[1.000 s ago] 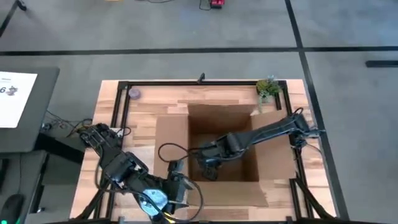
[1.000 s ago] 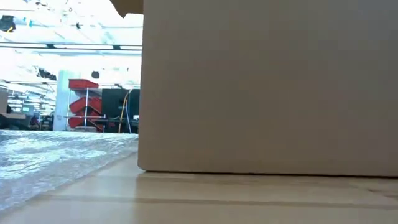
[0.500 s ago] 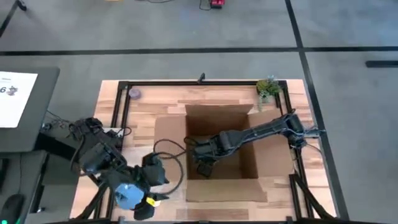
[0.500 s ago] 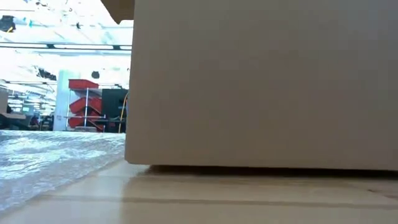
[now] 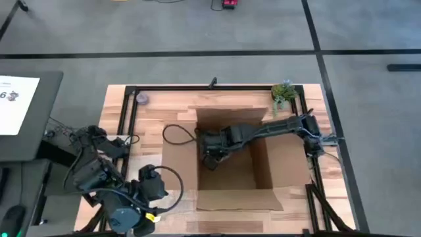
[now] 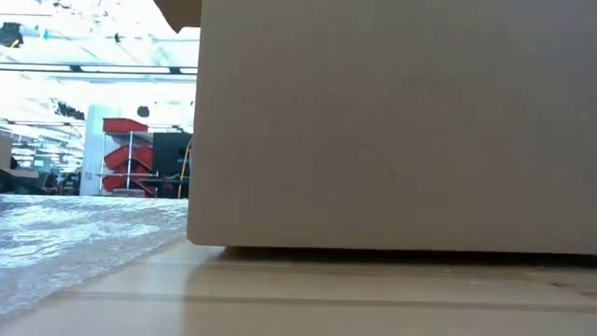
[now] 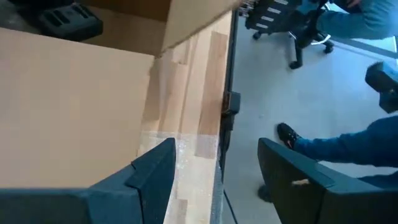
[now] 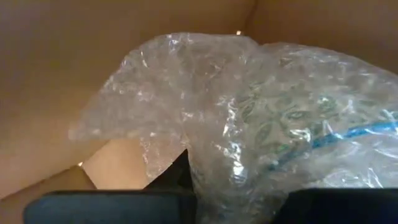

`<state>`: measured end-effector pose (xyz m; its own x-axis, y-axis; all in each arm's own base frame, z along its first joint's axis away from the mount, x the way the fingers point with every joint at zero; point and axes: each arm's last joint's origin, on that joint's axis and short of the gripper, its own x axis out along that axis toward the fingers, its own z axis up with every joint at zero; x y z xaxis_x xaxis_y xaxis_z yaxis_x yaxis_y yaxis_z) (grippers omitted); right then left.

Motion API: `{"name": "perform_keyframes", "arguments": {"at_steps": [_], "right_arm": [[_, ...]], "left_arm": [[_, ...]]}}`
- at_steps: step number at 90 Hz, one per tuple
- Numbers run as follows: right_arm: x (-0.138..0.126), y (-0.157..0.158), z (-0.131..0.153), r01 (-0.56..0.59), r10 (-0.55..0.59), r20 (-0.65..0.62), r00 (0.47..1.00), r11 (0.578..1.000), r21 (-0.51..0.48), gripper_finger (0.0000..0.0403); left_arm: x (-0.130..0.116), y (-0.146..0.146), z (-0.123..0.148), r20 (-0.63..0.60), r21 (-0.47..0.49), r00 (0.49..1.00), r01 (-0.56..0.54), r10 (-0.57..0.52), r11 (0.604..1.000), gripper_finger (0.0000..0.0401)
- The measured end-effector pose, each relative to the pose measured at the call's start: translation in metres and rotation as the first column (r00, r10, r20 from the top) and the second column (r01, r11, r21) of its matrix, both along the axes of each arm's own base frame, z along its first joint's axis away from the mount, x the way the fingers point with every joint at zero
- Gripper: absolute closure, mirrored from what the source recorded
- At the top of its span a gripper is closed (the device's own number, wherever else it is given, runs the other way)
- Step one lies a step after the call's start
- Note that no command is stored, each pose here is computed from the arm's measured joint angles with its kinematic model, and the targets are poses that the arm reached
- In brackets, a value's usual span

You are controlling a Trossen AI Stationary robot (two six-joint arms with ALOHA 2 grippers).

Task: Wrap mug
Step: Put the wrapped blue patterned mug into the cardboard box

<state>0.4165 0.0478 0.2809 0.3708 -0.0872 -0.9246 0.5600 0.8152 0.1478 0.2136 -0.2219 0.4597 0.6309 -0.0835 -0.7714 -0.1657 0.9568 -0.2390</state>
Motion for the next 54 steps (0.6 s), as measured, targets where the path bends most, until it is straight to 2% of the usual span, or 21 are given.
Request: {"name": "perform_keyframes", "arguments": {"at_steps": [20, 45, 54], "right_arm": [[0.008, -0.013, 0.003, 0.0, 0.003, 0.071, 0.997, 0.999, -0.036, 0.0312], [0.015, -0.014, 0.007, -0.043, 0.053, 0.152, 0.987, 0.997, -0.068, 0.0202], [0.02, -0.013, 0.01, -0.058, 0.08, 0.207, 0.975, 0.993, -0.107, 0.0178]], "left_arm": [[0.0, -0.002, 0.001, 0.017, -0.022, 1.0, -0.016, 0.016, 1.0, 0.0193], [0.006, -0.009, 0.008, 0.103, -0.055, 0.994, 0.044, -0.039, 0.998, 0.0193], [0.005, -0.009, 0.007, 0.101, -0.042, 0.994, 0.054, -0.05, 0.998, 0.0193]]}}
